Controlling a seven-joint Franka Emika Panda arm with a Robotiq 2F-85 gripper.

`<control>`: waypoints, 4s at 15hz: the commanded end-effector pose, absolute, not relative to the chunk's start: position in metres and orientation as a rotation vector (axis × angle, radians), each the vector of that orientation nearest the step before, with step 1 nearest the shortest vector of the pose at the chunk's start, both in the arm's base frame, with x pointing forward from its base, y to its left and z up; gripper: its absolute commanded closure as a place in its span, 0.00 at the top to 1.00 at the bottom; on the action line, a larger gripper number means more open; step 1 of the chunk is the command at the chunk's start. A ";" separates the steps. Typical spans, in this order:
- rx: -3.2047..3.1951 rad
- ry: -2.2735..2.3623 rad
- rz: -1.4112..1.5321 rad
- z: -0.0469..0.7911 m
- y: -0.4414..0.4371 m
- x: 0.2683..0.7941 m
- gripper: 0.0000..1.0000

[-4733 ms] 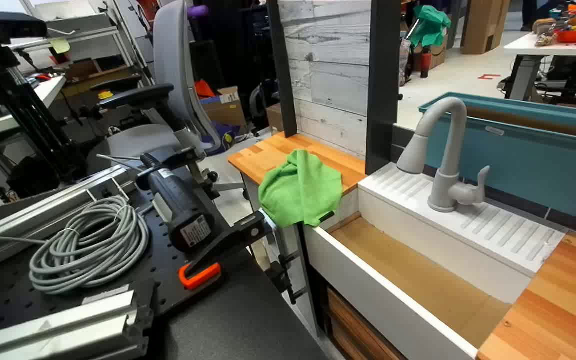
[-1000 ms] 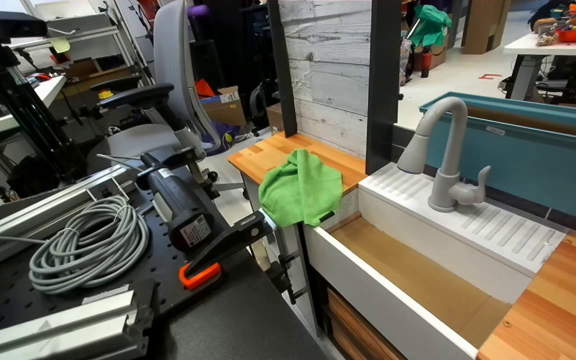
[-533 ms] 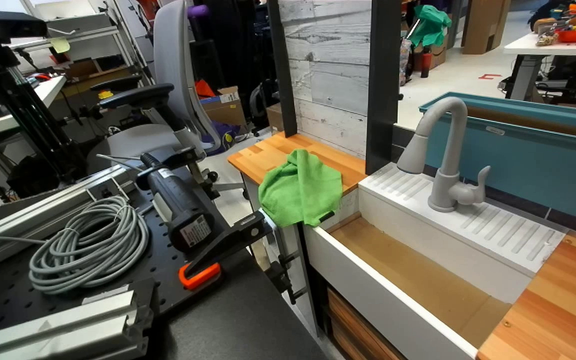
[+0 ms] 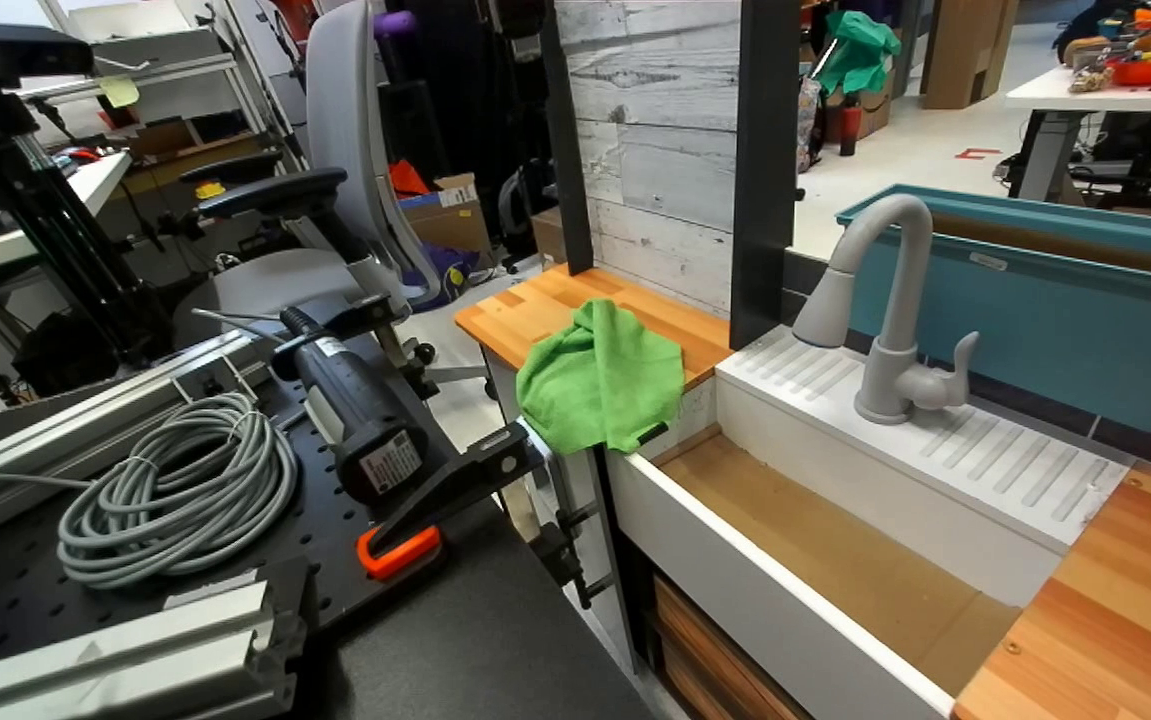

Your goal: Slide the cloth to the left on the counter

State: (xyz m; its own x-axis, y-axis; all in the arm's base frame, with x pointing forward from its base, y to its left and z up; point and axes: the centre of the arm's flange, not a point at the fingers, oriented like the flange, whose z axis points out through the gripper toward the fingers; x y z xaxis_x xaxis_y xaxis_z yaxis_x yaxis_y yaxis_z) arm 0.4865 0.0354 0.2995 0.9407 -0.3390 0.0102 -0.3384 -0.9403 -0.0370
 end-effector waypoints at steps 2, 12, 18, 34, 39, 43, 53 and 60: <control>-3.124 0.537 0.030 0.260 0.038 0.512 1.00; -3.216 0.431 0.233 0.112 0.061 0.579 1.00; -3.266 0.360 0.282 0.034 0.081 0.600 1.00; -3.290 -0.004 0.256 -0.063 0.172 0.609 1.00; -3.289 -0.116 0.212 -0.065 0.224 0.613 1.00; -3.289 -0.183 0.201 -0.070 0.256 0.614 1.00; -3.256 -0.205 0.229 -0.043 0.290 0.595 1.00; -3.236 -0.126 0.079 0.032 0.280 0.582 1.00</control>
State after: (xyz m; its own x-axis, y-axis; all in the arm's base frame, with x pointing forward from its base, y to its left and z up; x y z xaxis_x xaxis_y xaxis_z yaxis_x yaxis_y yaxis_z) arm 0.6022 0.2898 -0.0129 0.9903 0.1019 -0.0945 0.1118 -0.9881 0.1059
